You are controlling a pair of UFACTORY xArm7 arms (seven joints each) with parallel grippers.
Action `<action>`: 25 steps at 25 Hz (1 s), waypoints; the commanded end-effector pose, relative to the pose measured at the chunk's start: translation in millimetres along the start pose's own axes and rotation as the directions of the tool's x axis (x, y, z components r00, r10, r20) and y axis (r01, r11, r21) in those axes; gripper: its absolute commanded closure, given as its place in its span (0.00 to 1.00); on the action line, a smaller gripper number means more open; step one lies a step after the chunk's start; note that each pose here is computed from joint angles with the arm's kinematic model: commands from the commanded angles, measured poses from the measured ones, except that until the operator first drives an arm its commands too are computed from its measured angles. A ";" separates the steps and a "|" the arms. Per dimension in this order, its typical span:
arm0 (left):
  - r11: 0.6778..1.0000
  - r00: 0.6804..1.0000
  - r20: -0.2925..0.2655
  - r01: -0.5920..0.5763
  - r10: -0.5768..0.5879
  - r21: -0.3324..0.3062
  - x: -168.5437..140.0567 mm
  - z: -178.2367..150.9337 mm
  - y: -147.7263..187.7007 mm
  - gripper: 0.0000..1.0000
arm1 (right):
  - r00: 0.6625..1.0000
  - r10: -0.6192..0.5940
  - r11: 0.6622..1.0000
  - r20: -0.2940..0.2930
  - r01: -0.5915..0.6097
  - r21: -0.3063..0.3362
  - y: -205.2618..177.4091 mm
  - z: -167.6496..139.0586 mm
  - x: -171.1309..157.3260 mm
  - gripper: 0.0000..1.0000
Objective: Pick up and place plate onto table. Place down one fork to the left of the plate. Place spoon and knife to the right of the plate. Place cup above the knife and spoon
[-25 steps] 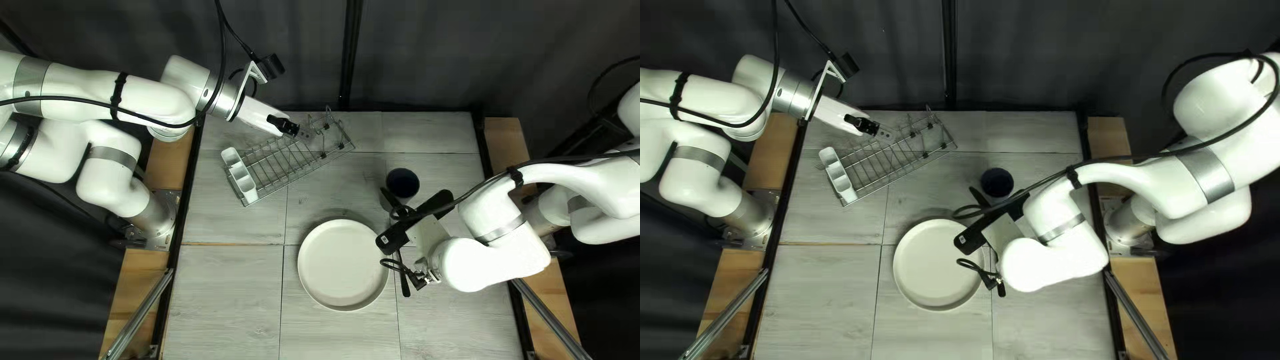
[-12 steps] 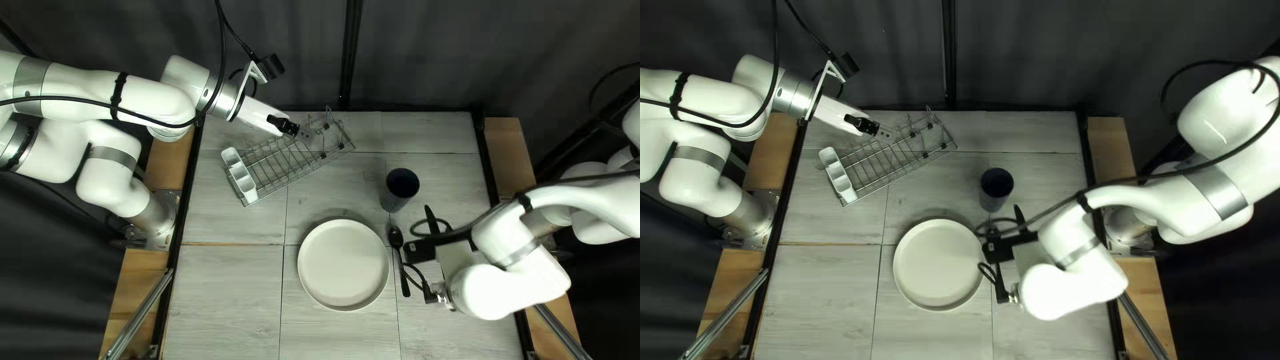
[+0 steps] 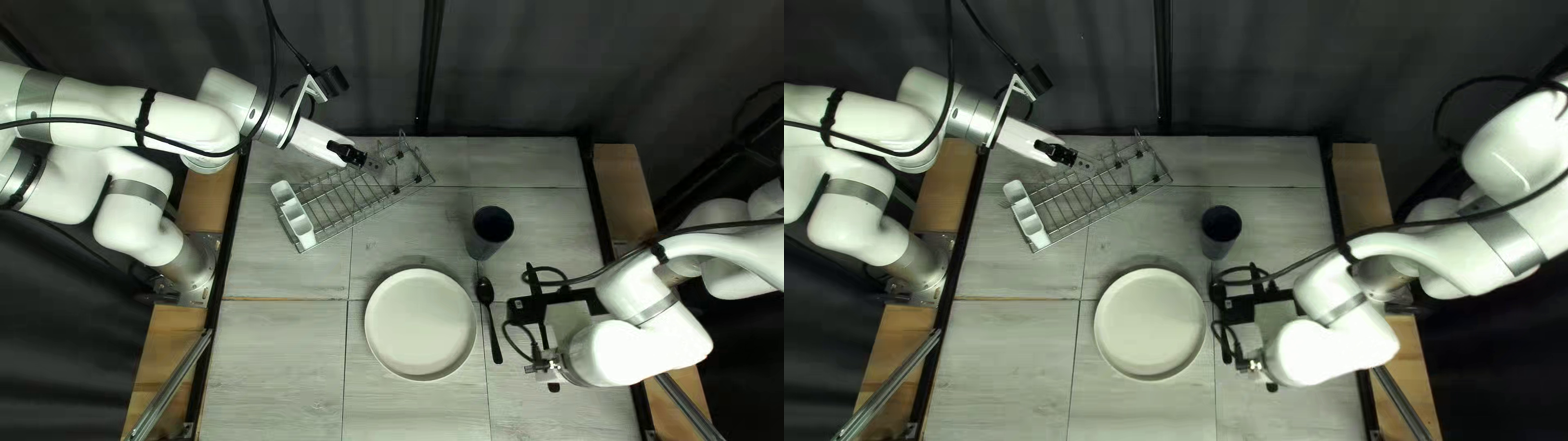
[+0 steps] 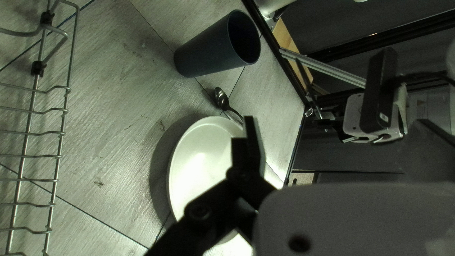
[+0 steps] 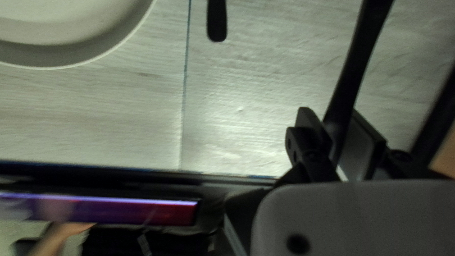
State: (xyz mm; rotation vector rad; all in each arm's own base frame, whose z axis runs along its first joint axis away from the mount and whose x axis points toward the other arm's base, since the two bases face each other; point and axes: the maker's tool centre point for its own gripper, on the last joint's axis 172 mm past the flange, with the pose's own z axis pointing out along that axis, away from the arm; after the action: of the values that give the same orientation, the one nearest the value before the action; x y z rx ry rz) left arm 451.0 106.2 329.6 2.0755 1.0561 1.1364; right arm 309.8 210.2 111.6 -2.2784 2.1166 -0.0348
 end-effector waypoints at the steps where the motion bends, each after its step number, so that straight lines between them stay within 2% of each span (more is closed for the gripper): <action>1: 1.000 1.000 0.000 0.000 0.000 0.000 0.0 0.0 0.0 0.00 | 0.999 0.029 1.000 0.043 -0.029 0.008 -1.9 20.8 11.3 1.00; 10: 1.000 1.000 0.000 0.000 0.000 0.000 0.0 0.0 0.0 0.00 | 0.993 -0.009 1.000 0.114 0.007 0.017 -2.9 59.7 10.5 1.00; 25: 1.000 1.000 0.000 0.000 0.000 0.000 0.0 0.0 0.0 0.00 | 0.992 -0.051 0.999 0.118 0.050 0.007 -2.2 85.1 26.1 1.00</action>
State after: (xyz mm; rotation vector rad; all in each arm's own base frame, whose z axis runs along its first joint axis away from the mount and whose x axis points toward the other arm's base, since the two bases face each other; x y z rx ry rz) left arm 451.0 106.3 329.6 2.0755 1.0561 1.1364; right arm 317.2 187.1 29.4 -2.2743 1.9983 0.0887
